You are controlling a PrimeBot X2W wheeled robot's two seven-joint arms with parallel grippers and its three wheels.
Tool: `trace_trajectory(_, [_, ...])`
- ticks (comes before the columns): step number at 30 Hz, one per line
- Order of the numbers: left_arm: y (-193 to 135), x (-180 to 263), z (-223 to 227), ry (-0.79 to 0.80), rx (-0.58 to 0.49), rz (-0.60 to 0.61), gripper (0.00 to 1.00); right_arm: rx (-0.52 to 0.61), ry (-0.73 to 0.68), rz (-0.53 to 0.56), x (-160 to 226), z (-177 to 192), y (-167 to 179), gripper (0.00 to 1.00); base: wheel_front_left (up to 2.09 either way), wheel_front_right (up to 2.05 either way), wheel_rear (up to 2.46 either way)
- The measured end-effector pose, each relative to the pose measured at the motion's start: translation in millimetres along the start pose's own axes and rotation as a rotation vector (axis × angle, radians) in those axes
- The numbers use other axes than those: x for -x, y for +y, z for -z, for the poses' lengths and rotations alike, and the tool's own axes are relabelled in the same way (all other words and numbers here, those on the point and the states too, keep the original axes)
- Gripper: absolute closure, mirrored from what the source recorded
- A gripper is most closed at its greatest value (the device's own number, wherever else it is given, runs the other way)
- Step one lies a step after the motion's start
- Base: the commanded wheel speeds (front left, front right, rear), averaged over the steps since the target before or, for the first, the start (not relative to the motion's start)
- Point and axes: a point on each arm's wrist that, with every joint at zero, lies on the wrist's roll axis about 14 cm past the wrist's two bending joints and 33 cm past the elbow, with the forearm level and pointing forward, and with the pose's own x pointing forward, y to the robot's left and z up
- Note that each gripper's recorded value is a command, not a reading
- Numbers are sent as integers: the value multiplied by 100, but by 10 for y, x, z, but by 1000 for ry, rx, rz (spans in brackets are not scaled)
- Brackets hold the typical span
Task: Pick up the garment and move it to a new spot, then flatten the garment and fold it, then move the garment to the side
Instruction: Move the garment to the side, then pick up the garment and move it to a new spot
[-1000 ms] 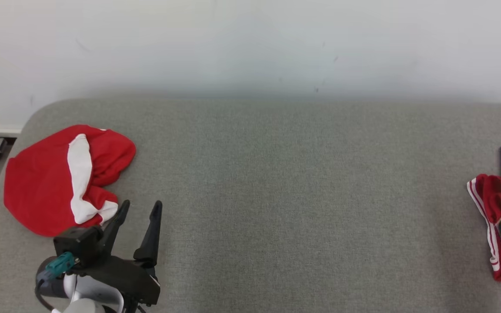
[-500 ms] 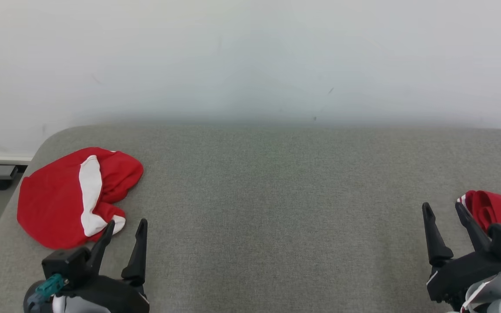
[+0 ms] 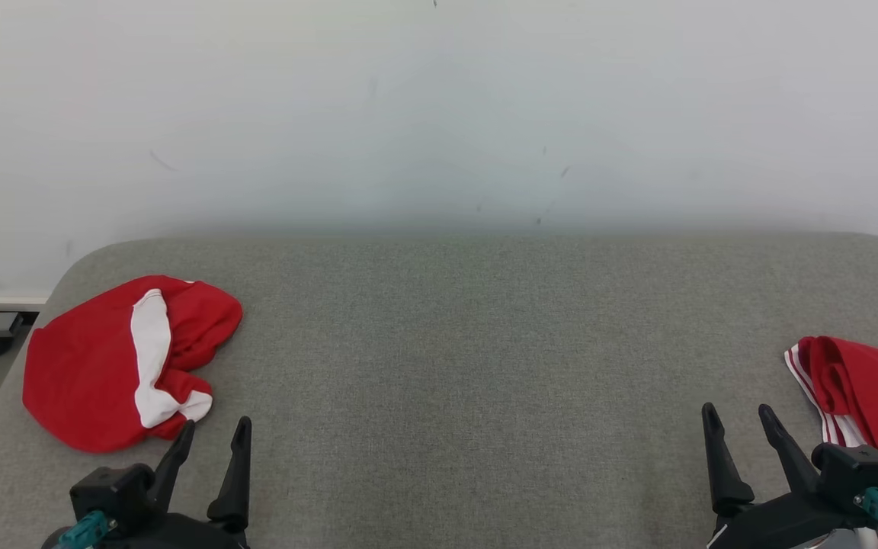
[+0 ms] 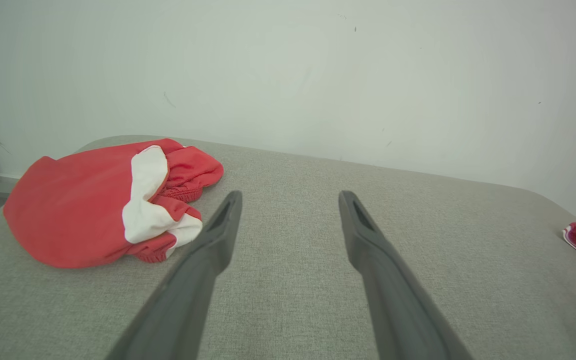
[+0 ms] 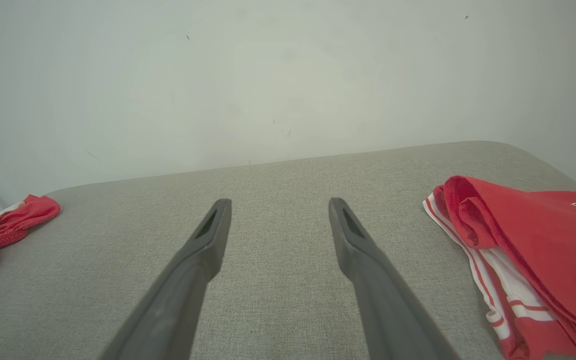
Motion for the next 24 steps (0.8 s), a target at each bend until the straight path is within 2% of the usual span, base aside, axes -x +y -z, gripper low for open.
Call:
trace_trajectory(10, [-22, -8, 16, 4, 5, 7, 0, 2, -11, -11, -6, -28, 45, 0, 0, 0, 0])
trace_trajectory(24, [8, -40, 72, 24, 9, 4, 0, -1, 4, 67, -2, 26, -154, 0, 0, 0, 0])
